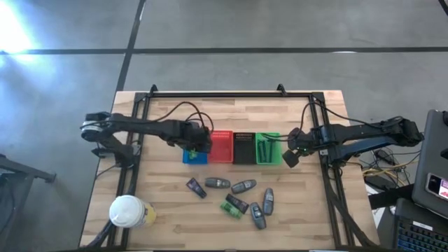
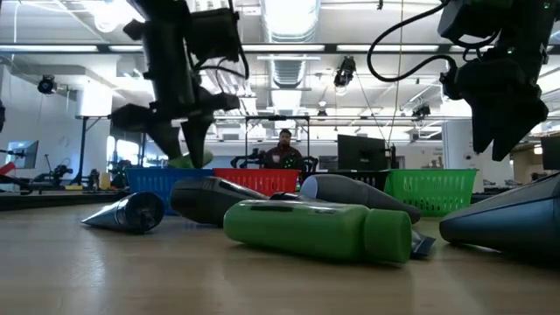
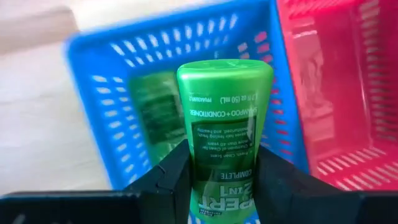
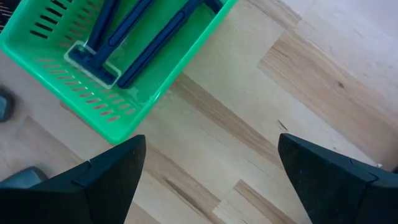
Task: Pick & Place Travel size toiletries
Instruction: Put the shampoo into the blue basket
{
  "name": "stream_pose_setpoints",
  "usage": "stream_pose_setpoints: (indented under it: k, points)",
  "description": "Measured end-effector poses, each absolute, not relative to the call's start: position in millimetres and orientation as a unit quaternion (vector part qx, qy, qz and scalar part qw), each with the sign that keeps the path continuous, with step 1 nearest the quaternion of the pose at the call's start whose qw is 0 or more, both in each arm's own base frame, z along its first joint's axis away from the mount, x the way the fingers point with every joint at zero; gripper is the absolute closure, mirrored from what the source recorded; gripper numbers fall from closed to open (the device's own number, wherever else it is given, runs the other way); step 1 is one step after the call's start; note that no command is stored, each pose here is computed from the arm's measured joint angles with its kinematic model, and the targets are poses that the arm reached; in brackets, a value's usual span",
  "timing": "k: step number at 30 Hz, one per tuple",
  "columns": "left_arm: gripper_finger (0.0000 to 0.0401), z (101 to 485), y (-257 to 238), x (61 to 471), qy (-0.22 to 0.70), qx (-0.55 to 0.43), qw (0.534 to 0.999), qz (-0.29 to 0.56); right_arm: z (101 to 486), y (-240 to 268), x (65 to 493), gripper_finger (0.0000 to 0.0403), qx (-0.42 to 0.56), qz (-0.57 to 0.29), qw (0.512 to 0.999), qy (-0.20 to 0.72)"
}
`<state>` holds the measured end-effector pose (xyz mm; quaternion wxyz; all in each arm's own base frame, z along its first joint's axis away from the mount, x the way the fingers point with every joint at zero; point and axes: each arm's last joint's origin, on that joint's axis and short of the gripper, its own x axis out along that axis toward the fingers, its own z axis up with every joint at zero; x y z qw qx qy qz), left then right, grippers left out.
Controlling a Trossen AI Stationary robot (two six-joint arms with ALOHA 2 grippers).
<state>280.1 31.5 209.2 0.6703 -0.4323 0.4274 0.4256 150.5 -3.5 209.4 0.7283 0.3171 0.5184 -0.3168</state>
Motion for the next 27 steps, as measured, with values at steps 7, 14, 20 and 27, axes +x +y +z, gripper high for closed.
stream_pose_setpoints:
  k: [7, 14, 20, 27]
  points:
    - [0.0254, 204.1, 31.7, 289.7, 0.389, -0.457, 0.692, 0.402, 209.4, -3.6, 150.6, 0.0039, 0.323, -0.321, 0.726, 0.515]
    - [0.0191, 200.9, 30.7, 286.5, 0.401, -0.459, 0.674, 0.417, 209.5, -3.6, 150.9, 0.0039, 0.324, -0.321, 0.727, 0.514]
    - [0.0155, 211.5, 25.6, 282.4, 0.396, -0.464, 0.683, 0.401, 209.4, -3.6, 150.9, 0.0039, 0.324, -0.321, 0.727, 0.514]
    - [0.0156, 262.6, -18.0, 299.7, 0.355, -0.324, 0.857, 0.185, 209.4, -3.6, 151.0, 0.0039, 0.316, -0.315, 0.731, 0.517]
